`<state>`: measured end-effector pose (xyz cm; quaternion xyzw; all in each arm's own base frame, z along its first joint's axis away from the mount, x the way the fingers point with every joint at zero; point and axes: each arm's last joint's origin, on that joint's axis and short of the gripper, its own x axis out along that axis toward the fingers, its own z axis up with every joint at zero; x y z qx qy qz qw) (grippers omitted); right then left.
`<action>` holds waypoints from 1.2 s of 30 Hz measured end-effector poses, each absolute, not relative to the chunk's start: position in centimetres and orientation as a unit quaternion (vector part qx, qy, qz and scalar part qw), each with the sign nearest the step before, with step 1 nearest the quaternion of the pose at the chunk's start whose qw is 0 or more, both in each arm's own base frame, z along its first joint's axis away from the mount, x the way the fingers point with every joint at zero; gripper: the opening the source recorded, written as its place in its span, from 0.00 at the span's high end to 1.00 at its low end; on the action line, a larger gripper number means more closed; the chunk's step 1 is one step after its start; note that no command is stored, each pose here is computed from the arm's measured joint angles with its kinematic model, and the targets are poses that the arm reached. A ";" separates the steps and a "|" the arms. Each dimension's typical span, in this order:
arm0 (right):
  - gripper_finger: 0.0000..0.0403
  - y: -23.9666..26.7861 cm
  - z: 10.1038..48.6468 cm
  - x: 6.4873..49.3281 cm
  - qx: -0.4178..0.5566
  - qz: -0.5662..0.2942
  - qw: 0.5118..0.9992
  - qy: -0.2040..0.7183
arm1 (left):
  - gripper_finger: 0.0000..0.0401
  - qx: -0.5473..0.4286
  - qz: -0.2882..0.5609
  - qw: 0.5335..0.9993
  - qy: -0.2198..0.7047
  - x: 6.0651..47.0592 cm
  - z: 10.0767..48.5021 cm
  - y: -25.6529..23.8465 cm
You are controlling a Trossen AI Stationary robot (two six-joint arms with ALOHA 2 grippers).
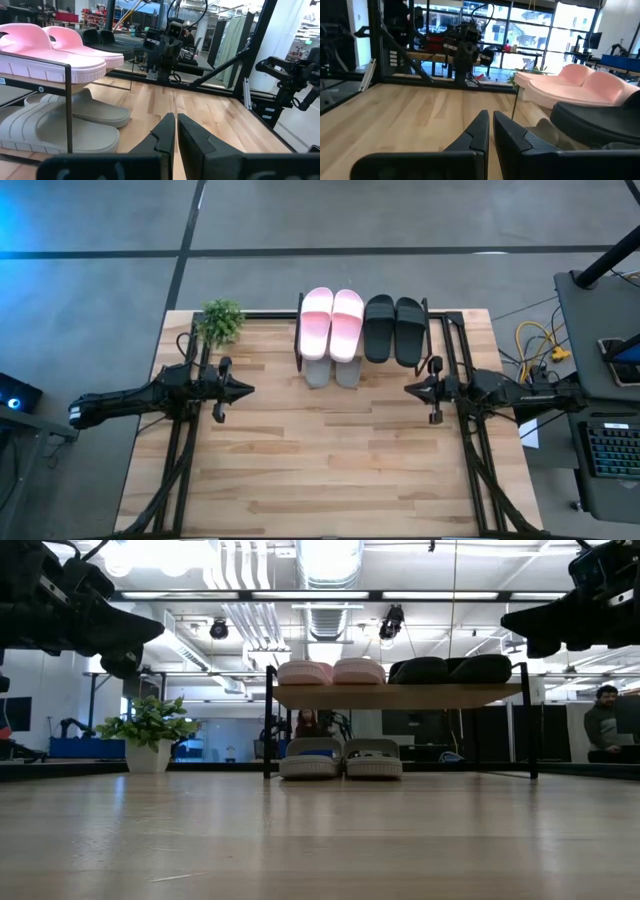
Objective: Pick and place slides into the shelf
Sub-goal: Return to Home Position
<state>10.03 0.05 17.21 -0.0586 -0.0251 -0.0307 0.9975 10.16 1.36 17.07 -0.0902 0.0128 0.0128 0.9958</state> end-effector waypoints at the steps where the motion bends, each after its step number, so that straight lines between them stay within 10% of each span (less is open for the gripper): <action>1: 0.96 0.1 17.2 10.0 -0.059 -0.030 0.998 -0.023 | 0.99 -0.090 0.013 0.996 0.012 10.2 17.1 1.4; 36: 0.96 0.0 17.0 10.0 -0.066 -0.031 0.997 -0.015 | 0.99 0.028 -0.012 0.999 0.032 10.4 16.8 1.3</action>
